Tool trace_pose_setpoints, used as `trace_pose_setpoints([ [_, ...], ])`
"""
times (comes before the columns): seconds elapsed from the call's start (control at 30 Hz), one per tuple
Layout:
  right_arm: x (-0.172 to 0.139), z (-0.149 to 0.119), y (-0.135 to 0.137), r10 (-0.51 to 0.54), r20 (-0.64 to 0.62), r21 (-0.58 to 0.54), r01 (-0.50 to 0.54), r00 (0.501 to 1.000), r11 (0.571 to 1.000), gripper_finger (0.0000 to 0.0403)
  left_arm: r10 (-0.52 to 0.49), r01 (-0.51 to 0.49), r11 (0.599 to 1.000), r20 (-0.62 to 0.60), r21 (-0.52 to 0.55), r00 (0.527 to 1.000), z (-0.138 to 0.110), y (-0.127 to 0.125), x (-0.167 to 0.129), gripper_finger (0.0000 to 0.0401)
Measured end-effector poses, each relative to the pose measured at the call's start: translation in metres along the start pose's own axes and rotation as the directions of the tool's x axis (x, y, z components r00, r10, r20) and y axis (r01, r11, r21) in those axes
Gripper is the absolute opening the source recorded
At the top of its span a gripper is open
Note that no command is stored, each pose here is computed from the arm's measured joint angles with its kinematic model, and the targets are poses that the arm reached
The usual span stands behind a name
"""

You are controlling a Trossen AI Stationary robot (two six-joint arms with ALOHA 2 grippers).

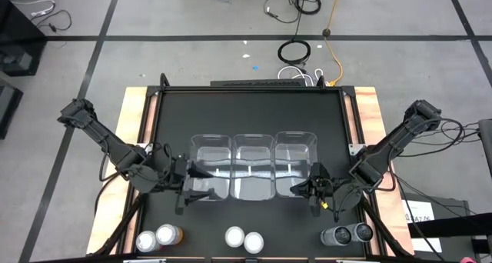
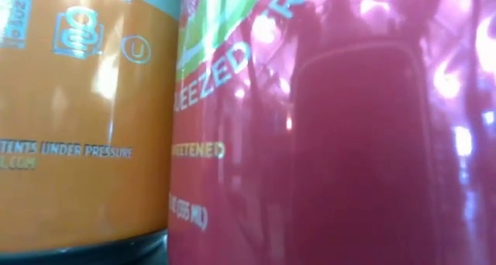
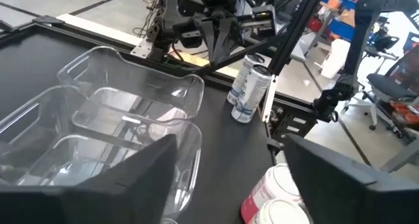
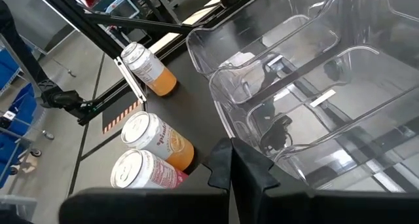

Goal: Sort soda cans
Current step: Put the left orange soda can into the left transparent bin

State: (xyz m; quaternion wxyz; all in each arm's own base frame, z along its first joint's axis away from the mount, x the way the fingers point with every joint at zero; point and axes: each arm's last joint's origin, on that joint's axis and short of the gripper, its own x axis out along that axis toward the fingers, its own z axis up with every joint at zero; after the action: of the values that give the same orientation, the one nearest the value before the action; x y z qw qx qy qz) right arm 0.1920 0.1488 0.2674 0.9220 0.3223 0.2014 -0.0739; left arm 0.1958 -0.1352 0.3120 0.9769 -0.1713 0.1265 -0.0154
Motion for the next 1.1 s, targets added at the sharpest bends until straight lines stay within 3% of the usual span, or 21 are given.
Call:
trace_pose_setpoints([
  [0.17,0.000,0.000,0.000,0.000,-0.001,-0.002,0.000,1.000,1.000,0.0000,-0.006,0.006,1.000,0.000,-0.002,1.000,0.000,0.000,0.000,0.0351],
  [0.3,0.000,0.000,0.000,-0.001,-0.001,-0.013,0.001,1.000,1.000,0.0000,-0.025,0.025,1.000,-0.007,-0.015,1.000,0.000,-0.001,0.000,0.0363],
  [0.43,0.000,0.000,0.000,-0.002,-0.002,-0.045,0.002,1.000,0.999,0.0000,-0.036,0.036,0.980,0.005,-0.197,0.999,0.002,-0.002,0.000,0.0364],
  [0.63,0.000,-0.001,-0.001,-0.004,-0.007,-0.069,0.004,1.000,0.998,0.0000,0.000,0.007,0.957,0.022,-0.289,1.000,0.004,0.002,0.002,0.0364],
  [0.83,0.000,-0.002,-0.001,-0.009,-0.018,-0.079,0.007,1.000,0.997,0.0000,0.099,-0.078,0.912,0.032,-0.402,0.995,0.002,0.007,0.002,0.0362],
  [1.1,-0.001,-0.004,-0.004,-0.022,-0.050,-0.114,0.016,0.999,0.993,0.0000,0.211,-0.278,0.854,-0.197,-0.440,0.957,0.013,0.000,-0.004,0.0341],
])
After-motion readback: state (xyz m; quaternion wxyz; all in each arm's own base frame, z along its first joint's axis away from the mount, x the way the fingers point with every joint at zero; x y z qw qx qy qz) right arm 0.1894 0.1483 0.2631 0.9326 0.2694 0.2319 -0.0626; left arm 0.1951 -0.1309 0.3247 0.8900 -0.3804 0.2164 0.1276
